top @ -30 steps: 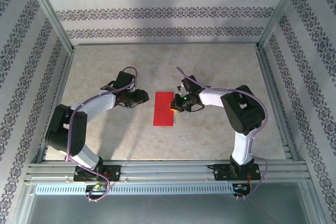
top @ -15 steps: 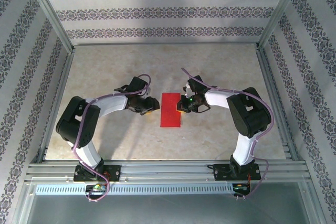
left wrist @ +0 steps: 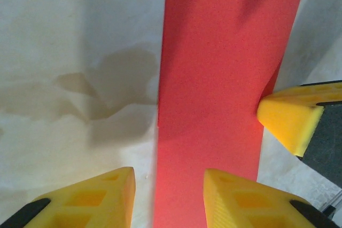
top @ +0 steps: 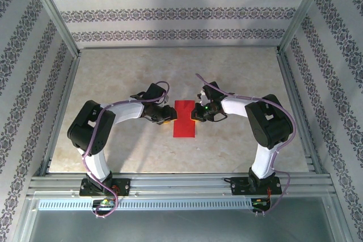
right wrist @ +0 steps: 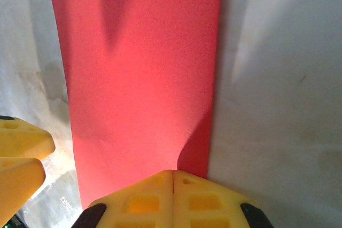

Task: Fold a paper plane with a square sheet of paper (fold left side to right side)
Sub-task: Third fold the triangle at the center of the table.

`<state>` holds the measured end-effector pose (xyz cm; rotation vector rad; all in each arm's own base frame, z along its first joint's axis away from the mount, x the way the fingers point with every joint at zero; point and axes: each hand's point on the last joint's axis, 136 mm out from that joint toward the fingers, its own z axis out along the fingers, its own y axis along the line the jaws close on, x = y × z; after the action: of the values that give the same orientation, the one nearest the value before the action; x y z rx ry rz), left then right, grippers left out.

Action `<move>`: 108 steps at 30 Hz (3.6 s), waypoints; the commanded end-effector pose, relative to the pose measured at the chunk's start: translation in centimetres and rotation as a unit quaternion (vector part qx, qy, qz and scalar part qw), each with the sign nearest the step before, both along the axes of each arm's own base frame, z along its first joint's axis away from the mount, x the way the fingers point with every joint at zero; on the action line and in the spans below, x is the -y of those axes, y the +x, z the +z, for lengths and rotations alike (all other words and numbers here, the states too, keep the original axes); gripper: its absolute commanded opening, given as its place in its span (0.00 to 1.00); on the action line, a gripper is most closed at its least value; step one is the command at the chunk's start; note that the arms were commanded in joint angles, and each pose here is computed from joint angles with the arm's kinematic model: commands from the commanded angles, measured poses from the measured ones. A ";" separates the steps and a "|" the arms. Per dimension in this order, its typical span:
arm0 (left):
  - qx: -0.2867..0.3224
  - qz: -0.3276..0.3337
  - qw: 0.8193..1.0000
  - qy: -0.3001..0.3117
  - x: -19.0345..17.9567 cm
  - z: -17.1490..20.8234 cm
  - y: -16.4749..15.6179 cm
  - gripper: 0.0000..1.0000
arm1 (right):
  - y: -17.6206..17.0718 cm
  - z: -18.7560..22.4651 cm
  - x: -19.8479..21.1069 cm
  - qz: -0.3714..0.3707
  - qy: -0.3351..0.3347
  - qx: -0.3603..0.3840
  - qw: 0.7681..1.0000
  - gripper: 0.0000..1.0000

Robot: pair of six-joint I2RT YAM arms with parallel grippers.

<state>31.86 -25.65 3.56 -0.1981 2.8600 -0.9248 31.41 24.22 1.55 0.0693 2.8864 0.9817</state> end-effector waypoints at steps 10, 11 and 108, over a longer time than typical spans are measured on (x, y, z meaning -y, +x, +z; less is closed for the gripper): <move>-0.004 -0.022 1.000 -0.011 2.1 -0.4 0.3 0.39 | -1.0 -1.6 1.3 -0.004 -0.033 -0.022 0.999 0.00; -0.005 -0.024 1.000 -0.011 2.3 -0.5 0.2 0.39 | -1.1 -1.6 1.3 -0.004 -0.033 -0.022 0.999 0.00; 0.001 0.130 0.991 -0.037 0.5 1.5 2.9 0.00 | -3.9 16.4 2.5 0.118 -0.066 0.472 0.871 0.41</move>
<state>33.71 -26.62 4.00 -0.4575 2.7971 -0.9361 27.75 21.66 17.34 -0.4718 2.1518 0.7076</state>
